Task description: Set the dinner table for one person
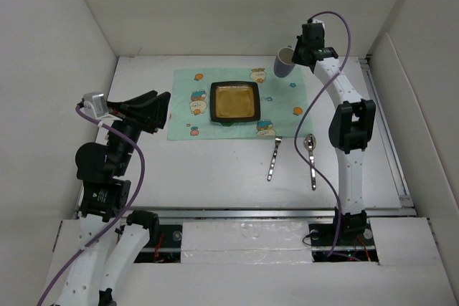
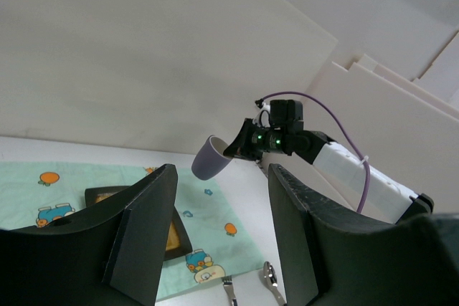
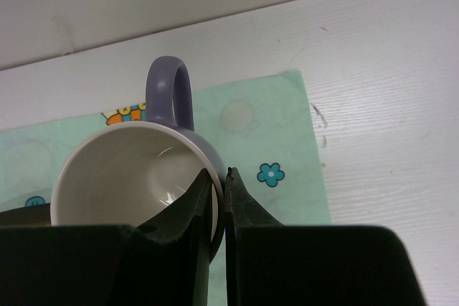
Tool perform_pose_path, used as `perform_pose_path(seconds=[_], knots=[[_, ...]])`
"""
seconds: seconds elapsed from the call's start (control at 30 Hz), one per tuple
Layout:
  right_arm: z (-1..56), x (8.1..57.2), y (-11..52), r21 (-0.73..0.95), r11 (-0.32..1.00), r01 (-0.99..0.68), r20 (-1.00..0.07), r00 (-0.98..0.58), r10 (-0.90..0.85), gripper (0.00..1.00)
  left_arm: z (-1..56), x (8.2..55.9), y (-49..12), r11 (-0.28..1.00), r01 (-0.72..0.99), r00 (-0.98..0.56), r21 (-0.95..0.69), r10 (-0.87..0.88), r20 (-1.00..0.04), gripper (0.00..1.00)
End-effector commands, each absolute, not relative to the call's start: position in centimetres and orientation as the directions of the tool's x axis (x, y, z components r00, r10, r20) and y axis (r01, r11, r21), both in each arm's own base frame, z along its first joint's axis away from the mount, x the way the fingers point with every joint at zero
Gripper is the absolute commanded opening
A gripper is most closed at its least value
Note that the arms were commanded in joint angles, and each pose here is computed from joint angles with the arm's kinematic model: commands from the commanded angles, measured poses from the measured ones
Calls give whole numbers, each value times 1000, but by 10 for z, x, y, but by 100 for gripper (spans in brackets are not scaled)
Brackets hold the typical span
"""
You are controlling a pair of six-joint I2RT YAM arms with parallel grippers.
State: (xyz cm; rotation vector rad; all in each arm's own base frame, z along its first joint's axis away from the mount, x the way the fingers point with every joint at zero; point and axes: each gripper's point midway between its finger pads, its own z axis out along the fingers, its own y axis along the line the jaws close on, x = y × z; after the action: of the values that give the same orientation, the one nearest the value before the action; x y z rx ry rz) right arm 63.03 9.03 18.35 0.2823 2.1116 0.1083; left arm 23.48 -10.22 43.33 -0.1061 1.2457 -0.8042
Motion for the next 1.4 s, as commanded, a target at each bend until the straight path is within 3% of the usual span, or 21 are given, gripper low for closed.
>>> perform_pose_path(seconds=[0.0,0.43,1.13,1.37], knots=[[241,648,76,236,961,143,-889,-368,273,0,450,234,-107,721,515,94,-463,-585,-805,50],[207,665,57,201,961,189,-871,-415,263,0,431,257,-120,712,502,-12,-492,-563,-826,49],[178,660,54,155,963,221,-857,-455,242,0,423,267,-119,714,482,-36,-508,-564,-825,48],[174,658,57,161,964,212,-851,-465,245,8,423,267,-120,713,486,-44,-505,-557,-830,48]])
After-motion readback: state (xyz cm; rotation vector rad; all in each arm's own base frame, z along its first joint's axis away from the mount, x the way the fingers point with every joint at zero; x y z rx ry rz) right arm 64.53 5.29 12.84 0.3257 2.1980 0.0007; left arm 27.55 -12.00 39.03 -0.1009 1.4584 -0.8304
